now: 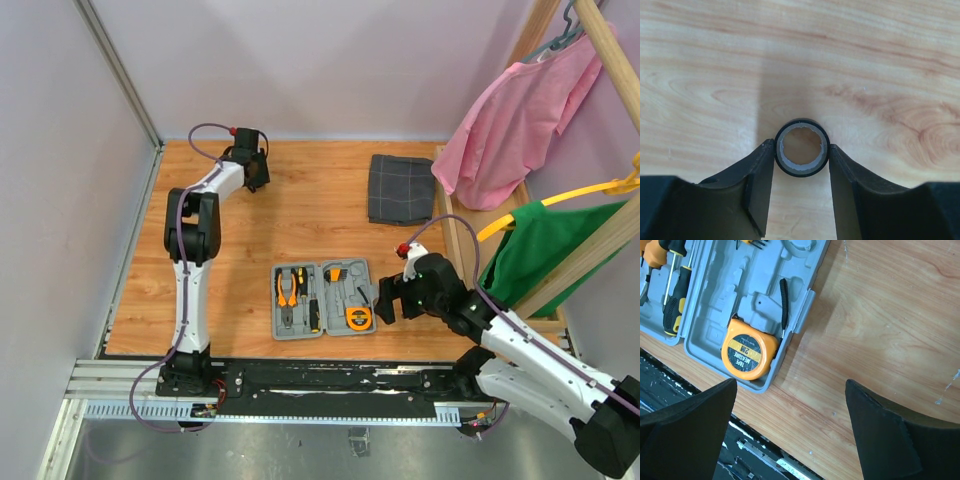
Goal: Sort the tools into containers
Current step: Pick up the engineering item from the center of the board.
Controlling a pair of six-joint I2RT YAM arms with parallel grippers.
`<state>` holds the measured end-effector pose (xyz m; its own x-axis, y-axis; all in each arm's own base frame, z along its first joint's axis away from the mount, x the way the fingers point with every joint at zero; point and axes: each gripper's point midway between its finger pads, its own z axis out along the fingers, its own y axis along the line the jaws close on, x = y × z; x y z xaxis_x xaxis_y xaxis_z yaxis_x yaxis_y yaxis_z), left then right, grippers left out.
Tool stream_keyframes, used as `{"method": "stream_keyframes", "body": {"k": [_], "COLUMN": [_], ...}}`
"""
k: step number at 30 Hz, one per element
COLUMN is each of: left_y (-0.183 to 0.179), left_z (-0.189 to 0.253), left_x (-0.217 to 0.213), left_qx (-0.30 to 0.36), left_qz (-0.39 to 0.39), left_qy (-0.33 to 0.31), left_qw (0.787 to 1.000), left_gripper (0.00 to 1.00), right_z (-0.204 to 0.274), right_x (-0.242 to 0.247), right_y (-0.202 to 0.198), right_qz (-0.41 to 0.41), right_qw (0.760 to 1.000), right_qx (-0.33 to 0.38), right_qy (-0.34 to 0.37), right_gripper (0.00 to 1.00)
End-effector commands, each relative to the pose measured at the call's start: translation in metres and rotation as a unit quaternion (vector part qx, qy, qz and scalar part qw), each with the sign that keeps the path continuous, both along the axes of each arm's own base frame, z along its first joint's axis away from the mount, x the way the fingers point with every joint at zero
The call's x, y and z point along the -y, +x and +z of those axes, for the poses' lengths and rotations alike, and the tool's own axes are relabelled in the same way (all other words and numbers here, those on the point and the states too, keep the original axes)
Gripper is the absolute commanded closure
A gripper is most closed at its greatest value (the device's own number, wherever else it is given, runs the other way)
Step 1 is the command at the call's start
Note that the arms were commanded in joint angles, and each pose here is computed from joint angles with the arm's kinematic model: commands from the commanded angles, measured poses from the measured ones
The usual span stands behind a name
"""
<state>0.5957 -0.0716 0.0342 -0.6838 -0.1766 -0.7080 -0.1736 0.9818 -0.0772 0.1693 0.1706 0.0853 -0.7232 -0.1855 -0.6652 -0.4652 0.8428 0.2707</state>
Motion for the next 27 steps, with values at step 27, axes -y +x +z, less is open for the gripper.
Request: {"method": "stream_keyframes", "body": {"k": [27], "left_y": [-0.242], "left_z": [0.096], "left_x": [0.226], "left_qx": [0.06], "left_qz": [-0.289], "left_qy": [-0.094], "left_qw": [0.951], "left_gripper": [0.62], "right_z": [0.039], "right_x": [0.055], "right_y": [0.02], "right_qz": [-0.186], "right_qw": [0.976], "right_qx": [0.104], "right_qy": [0.033], "right_gripper": [0.09]}}
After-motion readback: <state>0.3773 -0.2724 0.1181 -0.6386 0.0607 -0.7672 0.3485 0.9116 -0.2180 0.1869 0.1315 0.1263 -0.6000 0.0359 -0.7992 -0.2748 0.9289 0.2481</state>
